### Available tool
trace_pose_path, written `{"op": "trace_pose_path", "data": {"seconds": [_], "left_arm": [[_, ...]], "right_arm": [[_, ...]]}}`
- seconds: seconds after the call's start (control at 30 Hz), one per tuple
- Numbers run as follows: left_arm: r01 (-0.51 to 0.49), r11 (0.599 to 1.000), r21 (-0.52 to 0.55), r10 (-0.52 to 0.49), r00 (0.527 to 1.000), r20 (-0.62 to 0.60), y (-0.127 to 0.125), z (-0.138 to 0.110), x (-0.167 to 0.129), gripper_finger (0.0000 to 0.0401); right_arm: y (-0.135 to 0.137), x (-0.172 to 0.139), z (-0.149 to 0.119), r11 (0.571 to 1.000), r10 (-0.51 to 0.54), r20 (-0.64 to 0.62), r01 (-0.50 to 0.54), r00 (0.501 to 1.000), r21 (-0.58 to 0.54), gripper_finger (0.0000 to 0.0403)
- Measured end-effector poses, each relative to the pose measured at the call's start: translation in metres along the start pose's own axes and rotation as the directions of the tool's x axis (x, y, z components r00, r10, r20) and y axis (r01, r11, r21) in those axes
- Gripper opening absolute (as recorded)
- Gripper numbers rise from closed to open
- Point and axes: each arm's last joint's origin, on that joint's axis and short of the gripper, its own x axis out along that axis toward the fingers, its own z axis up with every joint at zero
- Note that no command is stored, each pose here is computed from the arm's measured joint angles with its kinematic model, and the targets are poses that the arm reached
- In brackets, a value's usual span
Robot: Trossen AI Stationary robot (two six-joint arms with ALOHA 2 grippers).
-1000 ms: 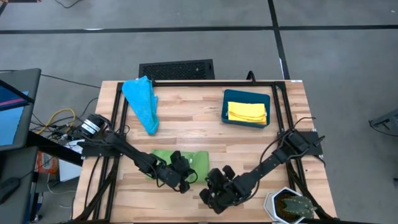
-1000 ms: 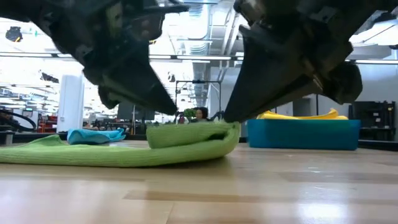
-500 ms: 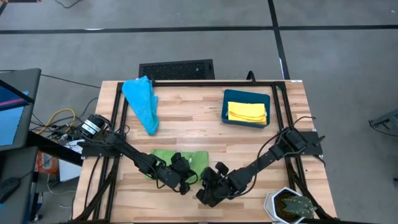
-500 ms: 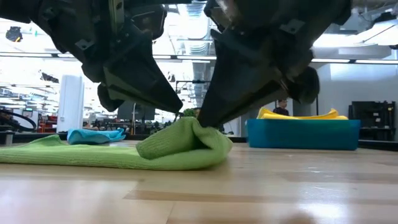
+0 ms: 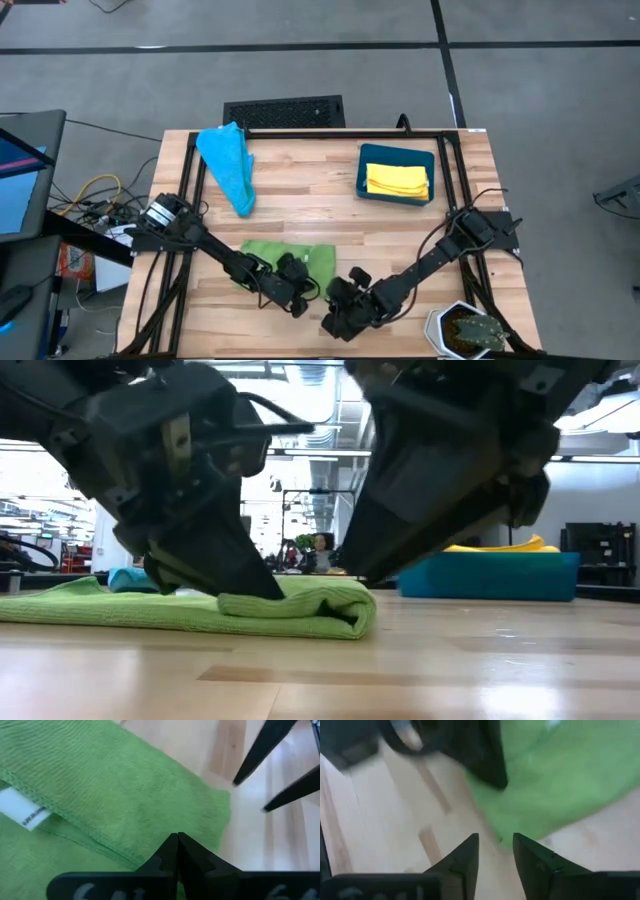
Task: Fold microfiber towels
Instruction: Fold the green microfiber cloth
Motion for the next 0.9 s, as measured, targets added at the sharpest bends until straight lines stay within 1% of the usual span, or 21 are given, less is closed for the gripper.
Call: {"op": "trace_pose_path", "data": {"seconds": [0.13,0.2,0.23,0.33,0.4,0.5,0.57,0.63,0.77,0.9], "left_arm": [[-0.02,1.0,0.011,0.02,1.0,-0.019,0.002,-0.002,0.0,0.0],[-0.024,1.0,0.009,0.025,0.999,-0.022,0.003,-0.002,0.0,0.0],[-0.025,1.0,0.009,0.025,0.999,-0.023,0.003,-0.002,0.0,0.0],[-0.028,1.0,0.003,0.028,0.999,-0.026,0.003,-0.002,0.0,0.0],[-0.028,1.0,0.003,0.028,0.999,-0.026,0.003,-0.002,0.0,0.0],[-0.031,0.999,0.006,0.031,0.999,-0.03,0.003,-0.003,-0.001,0.0],[-0.038,0.999,0.01,0.038,0.999,-0.034,0.003,-0.003,-0.001,0.0],[-0.044,0.999,0.014,0.044,0.998,-0.039,0.004,-0.003,-0.001,0.0],[-0.044,0.999,0.013,0.045,0.998,-0.041,0.004,-0.003,-0.001,0.0],[-0.046,0.999,0.014,0.047,0.998,-0.041,0.004,-0.003,-0.001,0.0]], "right_arm": [[0.004,-0.015,-0.005,0.998,-0.063,0.145,0.058,0.988,0.034,0.0146],[0.003,-0.015,-0.009,0.995,-0.091,0.175,0.083,0.98,0.052,0.0137],[0.004,-0.012,-0.01,0.995,-0.088,0.179,0.079,0.98,0.058,0.0129],[0.005,0.003,-0.013,0.996,-0.083,0.182,0.075,0.98,0.052,0.0099],[0.007,0.012,-0.013,0.997,-0.063,0.189,0.053,0.98,0.058,0.0078],[0.008,0.017,-0.015,0.998,-0.044,0.174,0.034,0.984,0.057,0.0052],[0.005,0.019,-0.019,0.998,-0.063,0.144,0.058,0.988,0.036,0.0039],[0.005,0.019,-0.019,0.998,-0.061,0.135,0.059,0.989,0.021,0.0026],[0.004,0.019,-0.02,0.998,-0.068,0.115,0.068,0.991,0.004,0.0009],[0.005,0.019,-0.02,0.998,-0.052,0.1,0.055,0.994,-0.036,0.0015]]}}
